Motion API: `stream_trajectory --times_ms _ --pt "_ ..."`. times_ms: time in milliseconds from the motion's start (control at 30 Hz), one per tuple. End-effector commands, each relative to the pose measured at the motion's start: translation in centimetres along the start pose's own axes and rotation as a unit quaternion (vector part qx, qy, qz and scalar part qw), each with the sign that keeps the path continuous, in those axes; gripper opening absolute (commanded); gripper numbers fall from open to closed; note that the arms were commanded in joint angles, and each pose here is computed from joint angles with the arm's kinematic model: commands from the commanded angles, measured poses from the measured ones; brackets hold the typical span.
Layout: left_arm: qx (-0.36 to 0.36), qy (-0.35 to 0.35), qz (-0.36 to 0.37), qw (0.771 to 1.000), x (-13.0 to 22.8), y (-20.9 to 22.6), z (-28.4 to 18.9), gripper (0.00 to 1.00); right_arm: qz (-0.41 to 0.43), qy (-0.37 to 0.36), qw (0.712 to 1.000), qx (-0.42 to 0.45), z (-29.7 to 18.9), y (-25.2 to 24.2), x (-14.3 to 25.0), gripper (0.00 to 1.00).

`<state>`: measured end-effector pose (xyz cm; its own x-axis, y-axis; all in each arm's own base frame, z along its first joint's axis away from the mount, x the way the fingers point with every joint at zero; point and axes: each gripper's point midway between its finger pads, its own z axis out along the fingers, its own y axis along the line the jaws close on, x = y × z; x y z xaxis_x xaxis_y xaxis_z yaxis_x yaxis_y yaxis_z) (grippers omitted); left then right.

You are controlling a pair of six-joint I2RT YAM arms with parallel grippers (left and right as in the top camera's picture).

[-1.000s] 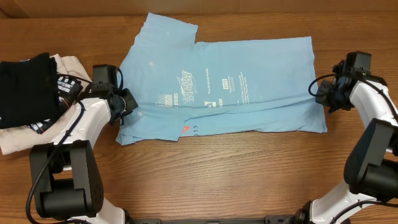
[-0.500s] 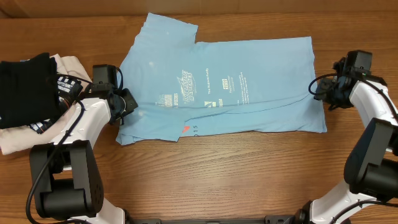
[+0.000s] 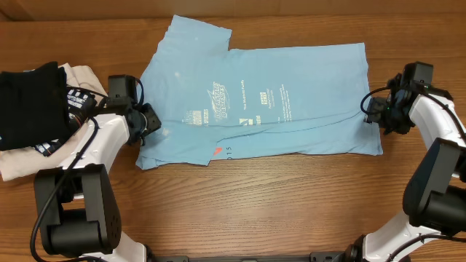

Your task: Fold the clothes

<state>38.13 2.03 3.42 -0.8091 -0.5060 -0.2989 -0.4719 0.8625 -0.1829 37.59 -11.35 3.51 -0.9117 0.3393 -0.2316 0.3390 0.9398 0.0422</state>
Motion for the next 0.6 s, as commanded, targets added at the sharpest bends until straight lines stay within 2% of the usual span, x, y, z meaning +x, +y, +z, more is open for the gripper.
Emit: stream_trajectory --times_ms 0,133,400,567 --pt "0.074 0.0 0.029 0.997 -1.6 -3.3 -2.1 0.5 0.003 0.009 1.0 -0.001 -0.2 0.0 0.4 0.66" --pt "0.088 0.044 0.044 0.994 -0.1 -4.3 -3.2 0.51 0.003 0.023 1.0 -0.001 -0.2 -0.1 1.1 0.66" --pt "0.012 0.134 0.053 0.99 5.4 -1.6 -2.8 0.5 0.014 0.056 0.998 0.001 -0.4 -0.1 2.7 0.66" --pt "-0.023 0.148 0.05 0.987 7.4 0.4 -1.6 0.49 0.015 0.067 0.998 -0.004 0.0 0.0 3.5 0.66"
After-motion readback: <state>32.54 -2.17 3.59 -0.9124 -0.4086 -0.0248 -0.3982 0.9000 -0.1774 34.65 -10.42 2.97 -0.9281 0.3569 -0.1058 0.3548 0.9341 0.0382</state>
